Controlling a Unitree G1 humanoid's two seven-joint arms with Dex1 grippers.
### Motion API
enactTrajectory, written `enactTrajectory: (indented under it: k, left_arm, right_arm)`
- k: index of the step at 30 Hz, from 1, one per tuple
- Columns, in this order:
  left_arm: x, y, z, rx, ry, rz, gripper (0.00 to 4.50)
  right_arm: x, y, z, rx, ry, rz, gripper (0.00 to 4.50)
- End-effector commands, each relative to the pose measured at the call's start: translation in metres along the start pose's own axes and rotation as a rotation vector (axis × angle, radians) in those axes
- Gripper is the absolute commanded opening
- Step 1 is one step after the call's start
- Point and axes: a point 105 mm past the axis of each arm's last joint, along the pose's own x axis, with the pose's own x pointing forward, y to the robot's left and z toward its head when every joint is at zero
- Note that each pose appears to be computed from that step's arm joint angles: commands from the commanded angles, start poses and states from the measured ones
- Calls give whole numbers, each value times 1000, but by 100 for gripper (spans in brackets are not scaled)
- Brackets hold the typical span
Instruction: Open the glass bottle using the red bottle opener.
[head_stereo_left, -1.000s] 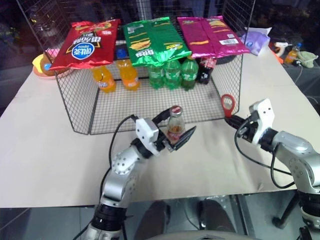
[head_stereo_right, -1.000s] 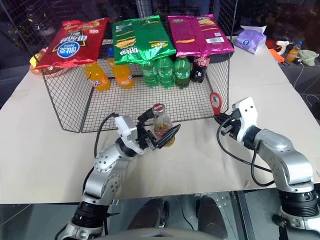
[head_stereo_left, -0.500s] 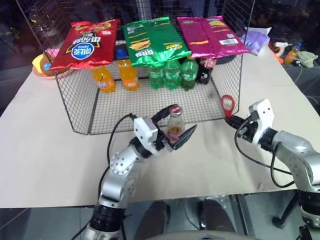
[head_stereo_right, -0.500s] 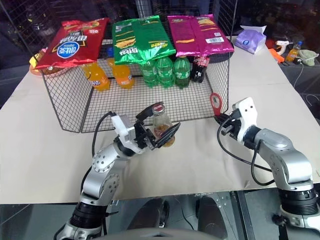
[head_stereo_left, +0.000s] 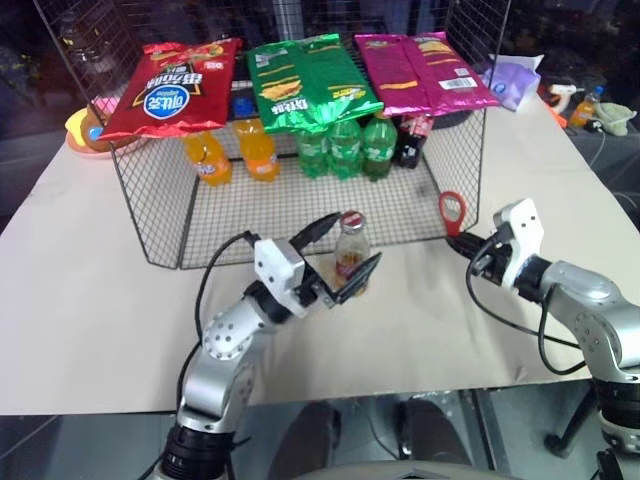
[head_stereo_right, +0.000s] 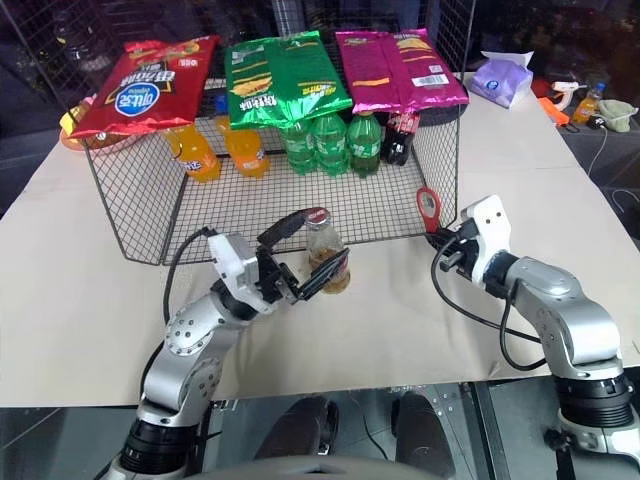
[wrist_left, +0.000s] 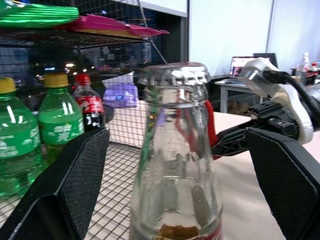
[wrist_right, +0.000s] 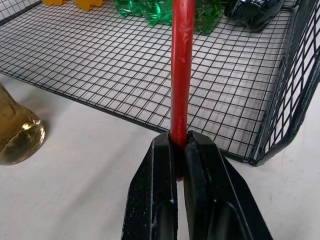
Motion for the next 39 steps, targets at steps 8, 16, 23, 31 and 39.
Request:
enactTrajectory:
  k: [8, 16, 23, 31, 39]
  left_arm:
    - [-4, -2, 9, 15, -21, -4, 421]
    - [-2, -2, 7, 12, -19, 1, 131]
    - [-4, -3, 4, 17, -6, 1, 128]
    - [-5, -2, 2, 13, 2, 7, 128]
    - [-3, -2, -1, 4, 6, 16, 128]
  right_arm:
    - [-1, -1, 14, -40, -49, 2, 0]
    - [-1, -1, 13, -39, -48, 0, 0]
    - [1, 4, 22, -66, -78, 16, 0]
    - [12, 55, 55, -426, -238, 111, 0]
    - [24, 82, 61, -823, -356, 81, 0]
